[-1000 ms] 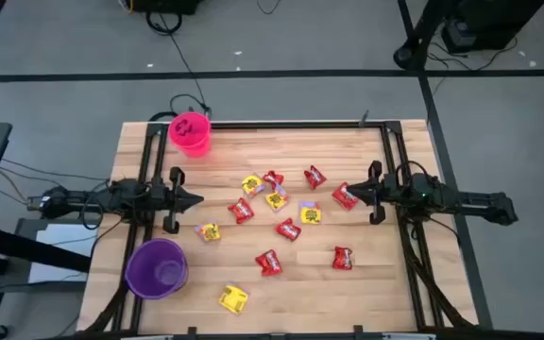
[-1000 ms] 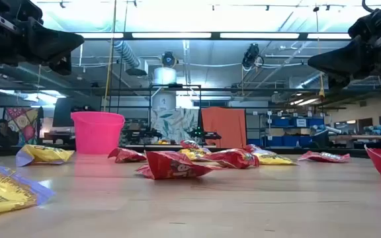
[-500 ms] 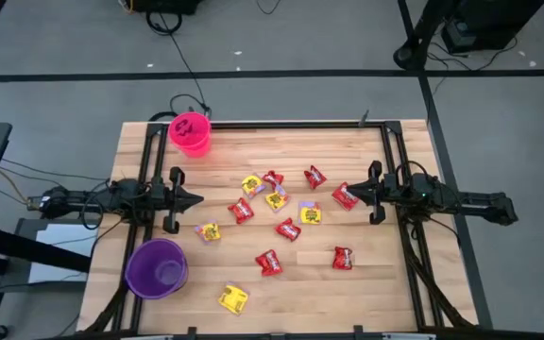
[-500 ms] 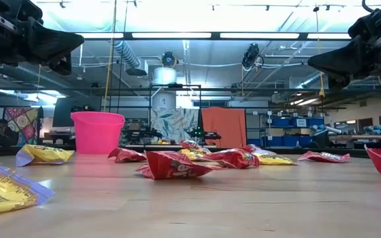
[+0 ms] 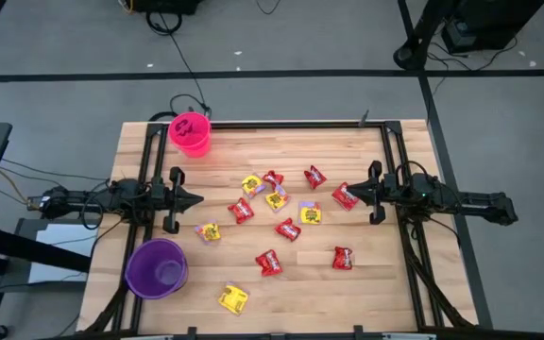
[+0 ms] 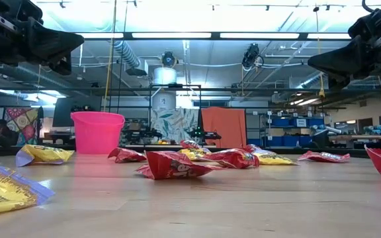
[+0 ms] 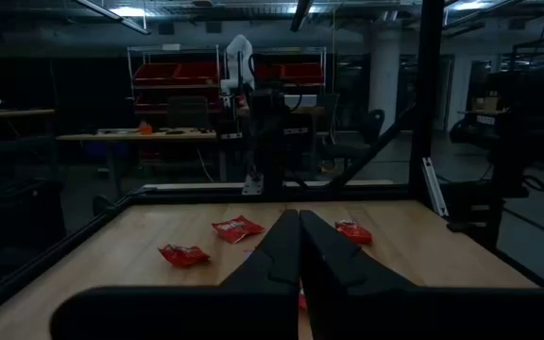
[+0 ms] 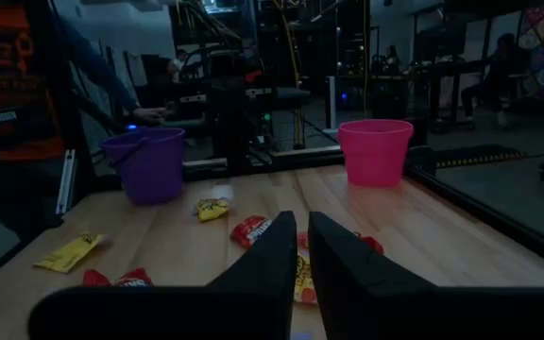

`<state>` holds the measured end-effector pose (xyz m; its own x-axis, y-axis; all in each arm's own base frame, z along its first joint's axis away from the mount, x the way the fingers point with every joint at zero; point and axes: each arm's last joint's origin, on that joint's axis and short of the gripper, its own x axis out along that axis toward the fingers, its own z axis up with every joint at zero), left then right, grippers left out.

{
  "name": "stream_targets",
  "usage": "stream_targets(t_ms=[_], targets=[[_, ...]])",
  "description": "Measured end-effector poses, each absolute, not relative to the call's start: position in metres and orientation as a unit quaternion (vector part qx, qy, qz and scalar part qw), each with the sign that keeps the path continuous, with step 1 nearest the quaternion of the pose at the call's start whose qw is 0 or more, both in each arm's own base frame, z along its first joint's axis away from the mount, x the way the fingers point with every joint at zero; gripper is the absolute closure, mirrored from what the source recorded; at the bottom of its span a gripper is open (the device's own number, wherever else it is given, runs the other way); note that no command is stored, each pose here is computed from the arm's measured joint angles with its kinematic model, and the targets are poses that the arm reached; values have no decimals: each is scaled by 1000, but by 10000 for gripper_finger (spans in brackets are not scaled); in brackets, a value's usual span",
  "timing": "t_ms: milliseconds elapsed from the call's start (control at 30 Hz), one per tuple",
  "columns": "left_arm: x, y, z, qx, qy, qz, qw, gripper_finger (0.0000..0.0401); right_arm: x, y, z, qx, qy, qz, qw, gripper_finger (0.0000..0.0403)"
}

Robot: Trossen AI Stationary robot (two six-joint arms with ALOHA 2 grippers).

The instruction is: Sort candy by brand, put in halloween buckets

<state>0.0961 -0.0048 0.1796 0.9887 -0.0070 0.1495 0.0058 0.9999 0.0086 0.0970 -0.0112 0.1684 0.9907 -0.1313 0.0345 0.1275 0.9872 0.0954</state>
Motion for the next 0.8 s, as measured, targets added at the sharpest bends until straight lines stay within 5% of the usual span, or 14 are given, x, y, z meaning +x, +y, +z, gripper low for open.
stream_targets(t_ms=[800], targets=[[95, -5, 187, -9, -113, -4, 994, 393, 97, -11, 168, 47, -20, -65, 997, 357]])
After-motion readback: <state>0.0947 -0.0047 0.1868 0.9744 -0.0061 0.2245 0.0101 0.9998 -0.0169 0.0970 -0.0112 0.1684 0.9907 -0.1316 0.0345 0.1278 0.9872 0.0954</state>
